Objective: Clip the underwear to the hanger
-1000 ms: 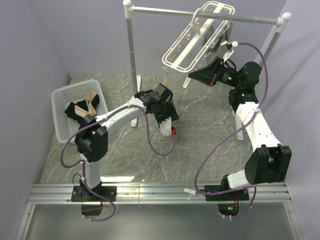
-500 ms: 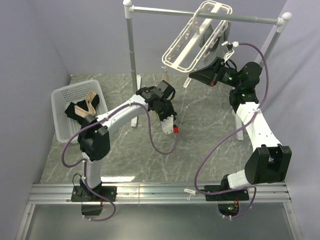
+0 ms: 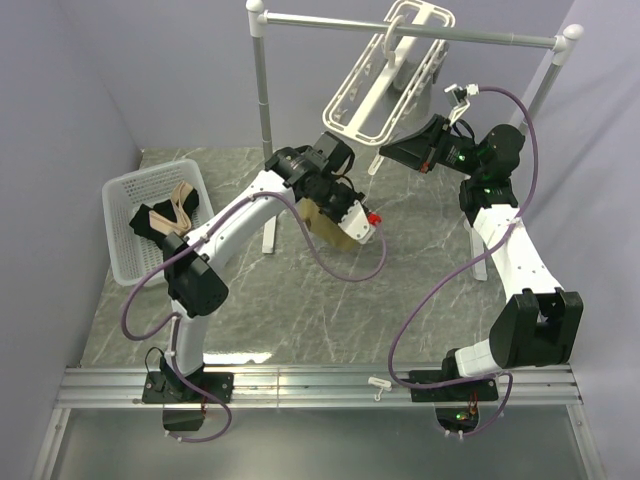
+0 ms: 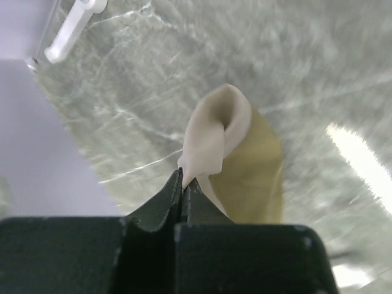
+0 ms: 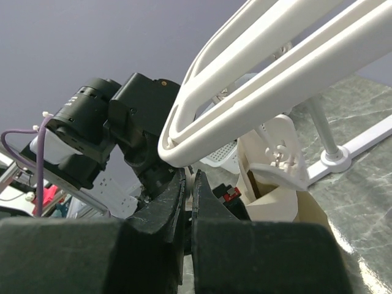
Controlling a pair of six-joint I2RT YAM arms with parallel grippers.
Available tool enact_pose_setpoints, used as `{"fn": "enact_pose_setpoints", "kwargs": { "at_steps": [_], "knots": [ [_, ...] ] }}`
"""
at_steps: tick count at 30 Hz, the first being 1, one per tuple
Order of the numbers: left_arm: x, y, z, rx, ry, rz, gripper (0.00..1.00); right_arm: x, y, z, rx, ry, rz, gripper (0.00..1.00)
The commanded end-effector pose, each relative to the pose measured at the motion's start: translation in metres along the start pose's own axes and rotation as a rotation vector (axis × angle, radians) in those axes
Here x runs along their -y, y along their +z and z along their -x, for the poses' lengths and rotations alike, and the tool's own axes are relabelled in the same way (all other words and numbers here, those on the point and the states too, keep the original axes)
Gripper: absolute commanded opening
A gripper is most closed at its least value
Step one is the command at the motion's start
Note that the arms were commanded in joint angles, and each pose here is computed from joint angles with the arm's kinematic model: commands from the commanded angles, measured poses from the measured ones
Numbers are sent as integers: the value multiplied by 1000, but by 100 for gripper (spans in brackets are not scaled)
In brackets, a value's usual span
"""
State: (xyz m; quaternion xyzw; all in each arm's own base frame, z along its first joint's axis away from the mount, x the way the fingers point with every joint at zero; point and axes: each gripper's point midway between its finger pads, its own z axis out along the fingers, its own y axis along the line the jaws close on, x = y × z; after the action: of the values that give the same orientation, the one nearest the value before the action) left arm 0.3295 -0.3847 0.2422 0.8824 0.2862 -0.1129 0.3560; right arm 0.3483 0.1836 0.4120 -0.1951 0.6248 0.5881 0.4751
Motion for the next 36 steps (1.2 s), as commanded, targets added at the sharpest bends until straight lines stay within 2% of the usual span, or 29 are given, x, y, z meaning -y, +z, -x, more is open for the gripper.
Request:
{"fn": "enact_pose_setpoints", "kwargs": {
  "at_steps": [1,7,18,24,36],
  "knots": [
    [-10,-30,33,136,-233,94,0,-1,-3,4,12,-41,-9,0],
    [-39,-63,46,225,-424,223,0,5,-3,1,6,-46,-26,0],
    [-42,-89,44,284,-698,326,0,11,-3,0,0,-56,-41,0],
    [-52,-110,42,302,-758,444,0,13,-3,-3,-9,-58,-40,0],
    [-63,-115,37,332,-808,477,0,17,-5,-9,-27,-88,-40,0]
  ]
}}
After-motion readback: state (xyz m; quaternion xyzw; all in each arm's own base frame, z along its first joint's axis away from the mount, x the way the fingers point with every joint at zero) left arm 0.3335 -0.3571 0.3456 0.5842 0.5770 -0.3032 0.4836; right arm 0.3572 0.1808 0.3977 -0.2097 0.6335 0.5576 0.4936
